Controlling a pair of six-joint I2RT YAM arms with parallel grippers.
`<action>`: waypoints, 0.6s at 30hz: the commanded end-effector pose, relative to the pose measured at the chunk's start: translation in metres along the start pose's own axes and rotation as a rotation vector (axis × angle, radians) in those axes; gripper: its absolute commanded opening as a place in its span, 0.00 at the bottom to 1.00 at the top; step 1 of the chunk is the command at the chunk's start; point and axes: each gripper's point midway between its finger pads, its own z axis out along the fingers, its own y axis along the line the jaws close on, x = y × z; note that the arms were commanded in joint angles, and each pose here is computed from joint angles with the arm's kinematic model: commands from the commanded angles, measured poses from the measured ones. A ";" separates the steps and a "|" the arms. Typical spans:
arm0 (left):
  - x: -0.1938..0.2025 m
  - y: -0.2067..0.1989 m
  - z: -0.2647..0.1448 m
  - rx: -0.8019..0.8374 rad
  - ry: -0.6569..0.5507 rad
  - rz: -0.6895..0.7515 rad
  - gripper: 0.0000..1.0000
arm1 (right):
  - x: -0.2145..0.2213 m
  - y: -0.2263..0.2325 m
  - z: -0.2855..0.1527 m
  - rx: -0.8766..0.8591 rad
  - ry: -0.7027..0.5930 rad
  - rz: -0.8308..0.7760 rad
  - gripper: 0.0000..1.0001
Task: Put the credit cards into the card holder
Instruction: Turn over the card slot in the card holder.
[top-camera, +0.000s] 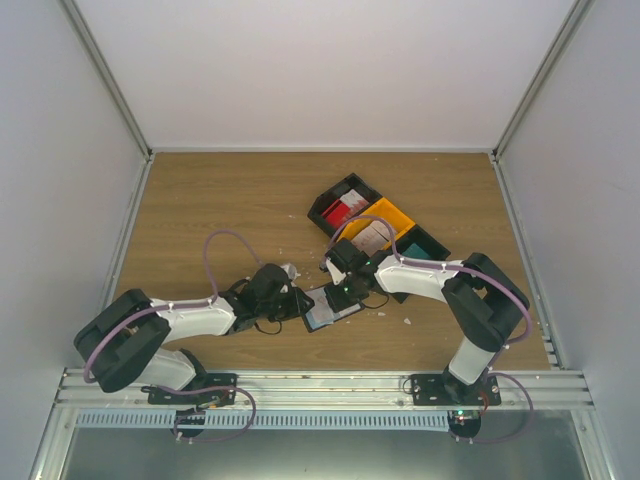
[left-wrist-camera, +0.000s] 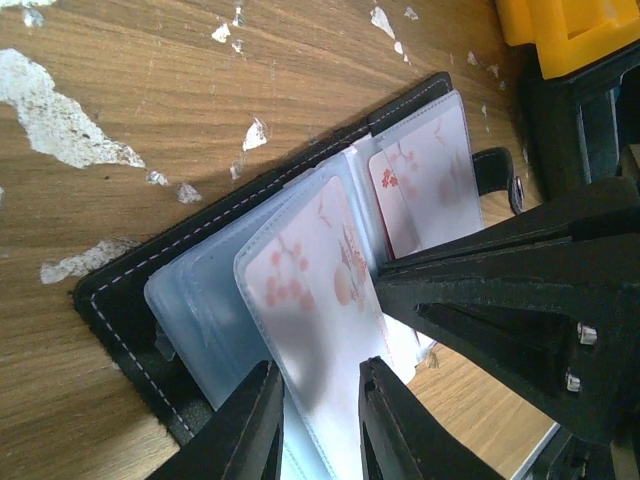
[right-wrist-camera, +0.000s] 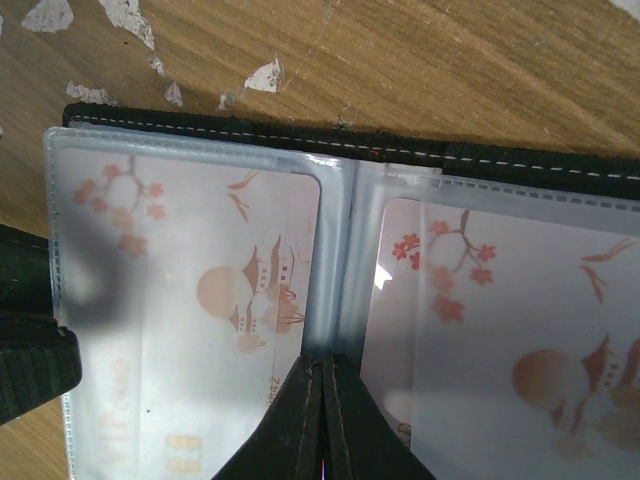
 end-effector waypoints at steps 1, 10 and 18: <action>-0.004 -0.011 0.002 0.044 -0.019 0.018 0.23 | 0.020 -0.012 0.017 0.041 0.065 0.011 0.03; -0.004 -0.025 0.008 0.108 0.003 0.014 0.24 | 0.014 -0.005 0.012 0.010 0.033 0.007 0.03; -0.007 -0.032 0.014 0.119 0.016 0.014 0.23 | -0.005 -0.001 -0.012 0.024 -0.071 0.020 0.11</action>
